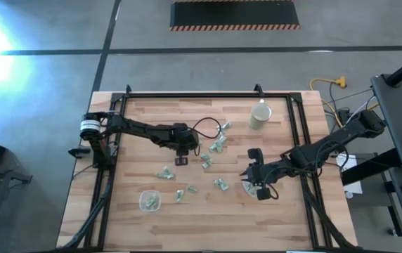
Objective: Pick and place Stevia / Truvia into bins
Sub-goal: Put the stevia packet into the left transparent container
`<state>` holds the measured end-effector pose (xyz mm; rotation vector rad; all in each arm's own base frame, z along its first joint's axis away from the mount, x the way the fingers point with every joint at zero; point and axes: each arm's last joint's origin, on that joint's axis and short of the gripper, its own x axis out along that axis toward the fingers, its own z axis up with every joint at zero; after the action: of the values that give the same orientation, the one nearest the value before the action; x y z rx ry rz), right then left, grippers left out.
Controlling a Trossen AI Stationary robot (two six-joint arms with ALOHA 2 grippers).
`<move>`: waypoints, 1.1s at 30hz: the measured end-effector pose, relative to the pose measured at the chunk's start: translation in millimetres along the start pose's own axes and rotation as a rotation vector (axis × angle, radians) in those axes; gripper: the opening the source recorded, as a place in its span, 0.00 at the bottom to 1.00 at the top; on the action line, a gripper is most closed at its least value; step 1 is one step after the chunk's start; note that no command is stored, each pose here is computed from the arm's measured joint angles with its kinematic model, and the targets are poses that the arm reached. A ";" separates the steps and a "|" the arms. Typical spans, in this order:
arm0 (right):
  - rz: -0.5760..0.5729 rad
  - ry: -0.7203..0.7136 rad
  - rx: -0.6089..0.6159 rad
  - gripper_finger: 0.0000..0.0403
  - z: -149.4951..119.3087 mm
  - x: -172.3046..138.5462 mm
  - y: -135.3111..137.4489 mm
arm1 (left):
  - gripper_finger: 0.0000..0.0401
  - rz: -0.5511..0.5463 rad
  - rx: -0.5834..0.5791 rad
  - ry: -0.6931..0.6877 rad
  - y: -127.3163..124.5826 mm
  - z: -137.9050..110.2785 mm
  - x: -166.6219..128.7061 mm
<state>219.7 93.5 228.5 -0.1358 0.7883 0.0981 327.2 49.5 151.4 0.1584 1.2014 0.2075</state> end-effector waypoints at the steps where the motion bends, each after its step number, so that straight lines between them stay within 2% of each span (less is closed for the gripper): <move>1: 0.000 0.000 0.000 0.17 0.0 0.0 0.0 | 0.23 0.002 0.000 0.000 0.1 0.0 0.0; 5: 0.000 -0.001 0.000 0.17 0.1 0.0 0.0 | 0.20 0.002 -0.002 0.000 0.3 -0.1 0.2; 14: 0.001 -0.001 0.006 0.17 0.1 0.0 0.0 | 0.01 0.005 -0.005 0.000 0.3 -0.2 0.1; 33: 0.001 0.000 0.008 0.17 0.0 0.1 0.1 | 0.00 0.030 -0.053 -0.003 3.1 -0.5 -10.8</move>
<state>219.7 93.5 228.4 -0.1275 0.7885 0.0960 322.8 49.8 161.7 0.1301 1.1901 0.2651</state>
